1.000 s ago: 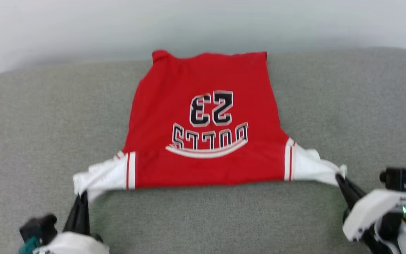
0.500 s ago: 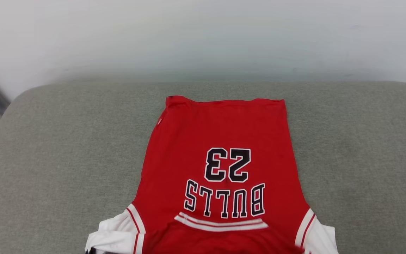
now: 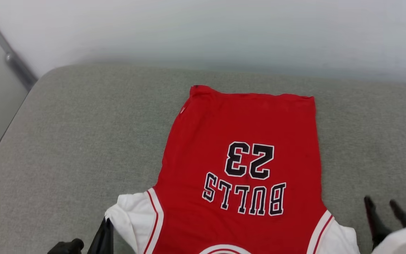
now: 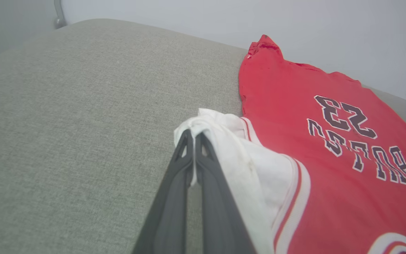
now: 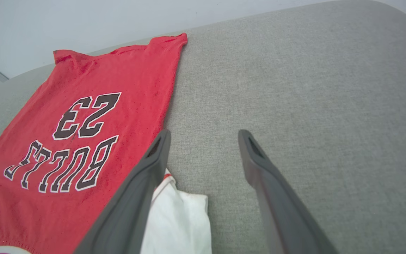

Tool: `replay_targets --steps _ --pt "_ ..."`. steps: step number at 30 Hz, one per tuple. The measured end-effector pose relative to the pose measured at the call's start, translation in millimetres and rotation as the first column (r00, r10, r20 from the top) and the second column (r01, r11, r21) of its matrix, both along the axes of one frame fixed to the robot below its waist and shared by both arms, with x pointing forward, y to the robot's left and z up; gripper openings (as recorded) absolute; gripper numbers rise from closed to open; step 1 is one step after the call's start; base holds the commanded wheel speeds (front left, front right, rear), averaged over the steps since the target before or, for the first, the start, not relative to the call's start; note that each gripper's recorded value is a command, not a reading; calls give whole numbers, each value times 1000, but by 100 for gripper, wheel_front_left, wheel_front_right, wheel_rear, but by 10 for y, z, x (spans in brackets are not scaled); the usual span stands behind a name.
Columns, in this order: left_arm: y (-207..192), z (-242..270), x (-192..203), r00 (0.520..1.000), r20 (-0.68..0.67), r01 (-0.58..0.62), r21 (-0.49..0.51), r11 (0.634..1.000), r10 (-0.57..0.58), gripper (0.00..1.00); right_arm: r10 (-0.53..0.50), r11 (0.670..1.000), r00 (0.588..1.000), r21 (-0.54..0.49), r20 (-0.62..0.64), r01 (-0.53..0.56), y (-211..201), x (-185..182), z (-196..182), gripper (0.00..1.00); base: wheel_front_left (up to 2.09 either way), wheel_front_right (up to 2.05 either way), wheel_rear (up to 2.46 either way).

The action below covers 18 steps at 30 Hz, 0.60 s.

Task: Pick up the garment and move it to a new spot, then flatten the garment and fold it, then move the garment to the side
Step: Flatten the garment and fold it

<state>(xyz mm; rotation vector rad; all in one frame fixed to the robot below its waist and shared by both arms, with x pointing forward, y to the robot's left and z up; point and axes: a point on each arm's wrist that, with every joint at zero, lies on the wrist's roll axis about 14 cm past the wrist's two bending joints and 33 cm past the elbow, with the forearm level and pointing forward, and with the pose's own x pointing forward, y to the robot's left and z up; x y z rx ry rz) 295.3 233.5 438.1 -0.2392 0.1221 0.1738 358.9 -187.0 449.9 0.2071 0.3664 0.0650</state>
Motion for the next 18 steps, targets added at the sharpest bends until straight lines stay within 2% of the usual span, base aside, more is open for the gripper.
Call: replay_targets --steps 8,16,18 --pt "-38 171 211 999 50 11 18 1000 -12 0 4 1000 995 -5 95 -3 -21 1000 302 100 0 0 0" --pt "-17 309 463 995 96 2 7 1000 -2 0 107 994 994 -2 -16 -107 267 2039 286 100 0 0 0" --pt "0 308 510 995 96 -1 8 1000 0 0 140 990 985 -22 -97 -143 337 2220 176 100 0 0 0"
